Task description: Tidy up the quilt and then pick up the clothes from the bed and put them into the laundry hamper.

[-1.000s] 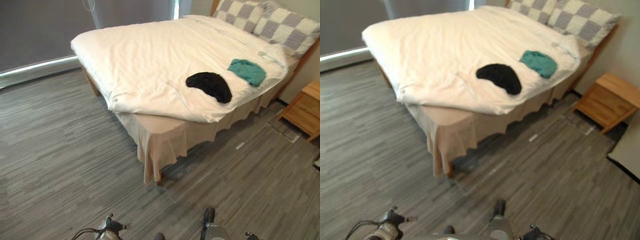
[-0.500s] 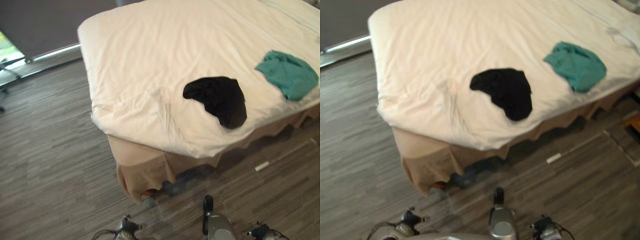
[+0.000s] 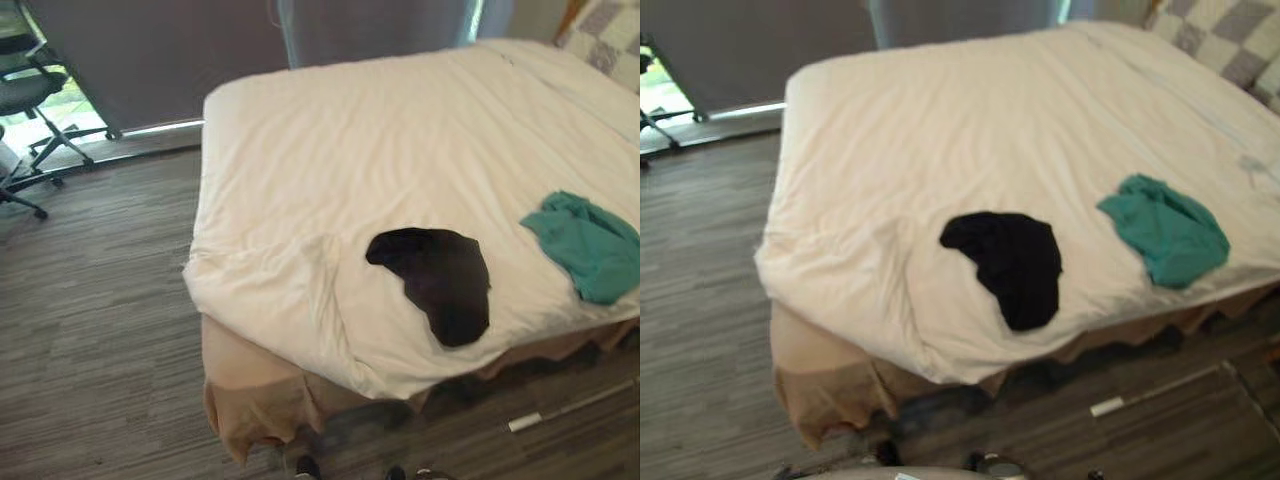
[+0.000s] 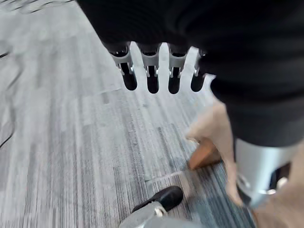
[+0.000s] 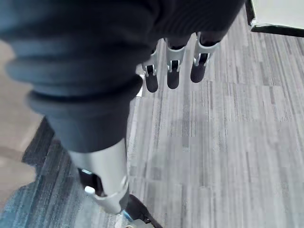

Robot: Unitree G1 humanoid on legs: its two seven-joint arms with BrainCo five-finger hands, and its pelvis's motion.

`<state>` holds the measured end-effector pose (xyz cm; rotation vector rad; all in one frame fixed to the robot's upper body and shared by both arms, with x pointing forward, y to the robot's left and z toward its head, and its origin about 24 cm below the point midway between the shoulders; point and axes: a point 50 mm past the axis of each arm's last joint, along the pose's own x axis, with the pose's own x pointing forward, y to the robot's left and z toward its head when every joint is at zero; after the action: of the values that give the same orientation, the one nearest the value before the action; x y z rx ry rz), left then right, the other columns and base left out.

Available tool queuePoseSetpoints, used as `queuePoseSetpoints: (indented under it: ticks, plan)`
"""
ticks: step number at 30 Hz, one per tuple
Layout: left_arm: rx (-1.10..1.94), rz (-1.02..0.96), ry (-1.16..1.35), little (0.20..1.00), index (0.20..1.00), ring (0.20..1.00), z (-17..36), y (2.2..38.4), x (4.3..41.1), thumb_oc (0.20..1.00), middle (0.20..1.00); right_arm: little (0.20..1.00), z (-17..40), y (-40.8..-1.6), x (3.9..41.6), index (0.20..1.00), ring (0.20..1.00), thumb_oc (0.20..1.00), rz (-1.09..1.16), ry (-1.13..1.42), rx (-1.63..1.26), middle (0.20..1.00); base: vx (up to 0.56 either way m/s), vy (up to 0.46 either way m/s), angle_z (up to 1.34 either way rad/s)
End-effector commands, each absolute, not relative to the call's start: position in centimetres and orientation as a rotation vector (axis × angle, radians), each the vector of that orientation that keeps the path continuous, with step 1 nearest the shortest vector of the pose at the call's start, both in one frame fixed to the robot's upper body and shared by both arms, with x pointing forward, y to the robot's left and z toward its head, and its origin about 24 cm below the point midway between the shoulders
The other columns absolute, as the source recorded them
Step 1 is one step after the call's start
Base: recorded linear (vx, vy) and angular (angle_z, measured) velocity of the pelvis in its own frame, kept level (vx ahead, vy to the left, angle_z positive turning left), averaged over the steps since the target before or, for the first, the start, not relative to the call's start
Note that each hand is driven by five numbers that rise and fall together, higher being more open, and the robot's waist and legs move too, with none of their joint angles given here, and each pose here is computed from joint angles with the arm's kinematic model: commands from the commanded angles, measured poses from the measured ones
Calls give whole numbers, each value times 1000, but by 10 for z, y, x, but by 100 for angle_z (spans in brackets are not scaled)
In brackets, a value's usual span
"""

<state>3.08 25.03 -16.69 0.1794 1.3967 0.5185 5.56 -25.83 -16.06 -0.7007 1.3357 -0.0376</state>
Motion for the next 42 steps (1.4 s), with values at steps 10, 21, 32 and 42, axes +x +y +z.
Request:
queuePoseSetpoints:
  ticks: [10,21,32,42]
  plan:
    - [717,593,186,1000,1000,1000,37,364,222,1000,1000,1000,-155,-260,66,1000,1000,1000,-27,1216,-692,1000,-13,19,23]
    - [1280,213,60,1000,1000,1000,91,286,344,1000,1000,1000,-152,-276,71,1000,1000,1000,-60,1254,-715,1000,-19,42,-28]
    - [1448,30,710,200,200,200,-4,324,297,200,200,1000,-142,-302,72,1000,1000,1000,-228,1271,-667,1000,-11,17,-19]
    - [1022,120,1175,200,200,200,-104,352,119,200,200,1000,65,-341,235,1000,1000,1000,-479,103,-714,1000,3,32,1]
